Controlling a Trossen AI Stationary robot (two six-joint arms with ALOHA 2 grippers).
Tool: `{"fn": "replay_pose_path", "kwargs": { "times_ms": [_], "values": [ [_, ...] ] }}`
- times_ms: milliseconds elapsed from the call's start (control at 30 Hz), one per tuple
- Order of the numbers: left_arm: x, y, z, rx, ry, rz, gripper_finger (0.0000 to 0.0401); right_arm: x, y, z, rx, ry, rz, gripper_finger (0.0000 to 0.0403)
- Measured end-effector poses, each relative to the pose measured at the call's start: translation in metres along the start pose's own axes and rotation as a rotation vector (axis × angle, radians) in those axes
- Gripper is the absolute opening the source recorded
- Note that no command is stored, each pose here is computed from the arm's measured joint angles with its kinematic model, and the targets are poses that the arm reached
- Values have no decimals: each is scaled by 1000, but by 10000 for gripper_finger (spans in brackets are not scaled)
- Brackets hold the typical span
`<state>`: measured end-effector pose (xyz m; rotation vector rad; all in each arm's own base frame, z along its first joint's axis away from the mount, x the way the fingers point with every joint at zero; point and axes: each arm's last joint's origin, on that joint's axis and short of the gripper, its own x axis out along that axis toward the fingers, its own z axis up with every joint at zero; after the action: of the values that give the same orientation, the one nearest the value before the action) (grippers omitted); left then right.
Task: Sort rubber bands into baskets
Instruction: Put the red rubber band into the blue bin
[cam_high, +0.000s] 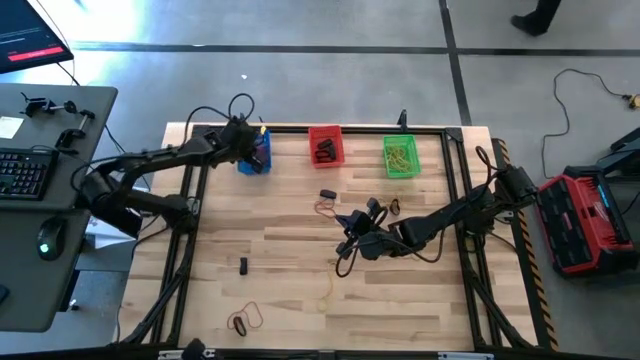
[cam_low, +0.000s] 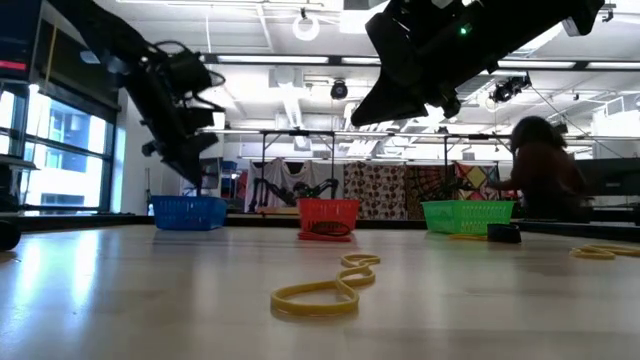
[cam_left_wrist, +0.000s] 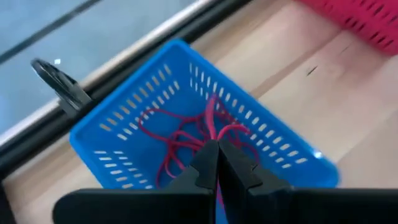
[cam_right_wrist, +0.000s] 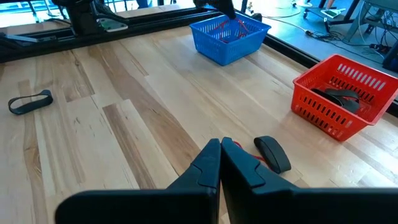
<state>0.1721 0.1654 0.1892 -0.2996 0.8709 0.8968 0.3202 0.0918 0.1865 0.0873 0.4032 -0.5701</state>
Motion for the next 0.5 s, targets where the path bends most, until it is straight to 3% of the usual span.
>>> {"fn": "replay_pose_path", "kwargs": {
  "times_ms": [267, 500],
  "values": [
    [30, 5, -5, 19, 75, 26, 0, 0, 0, 0, 0, 0, 0, 0],
    [40, 6, -9, 92, 116, 20, 1, 0, 0, 0, 2, 1, 0, 0]
  ]
}}
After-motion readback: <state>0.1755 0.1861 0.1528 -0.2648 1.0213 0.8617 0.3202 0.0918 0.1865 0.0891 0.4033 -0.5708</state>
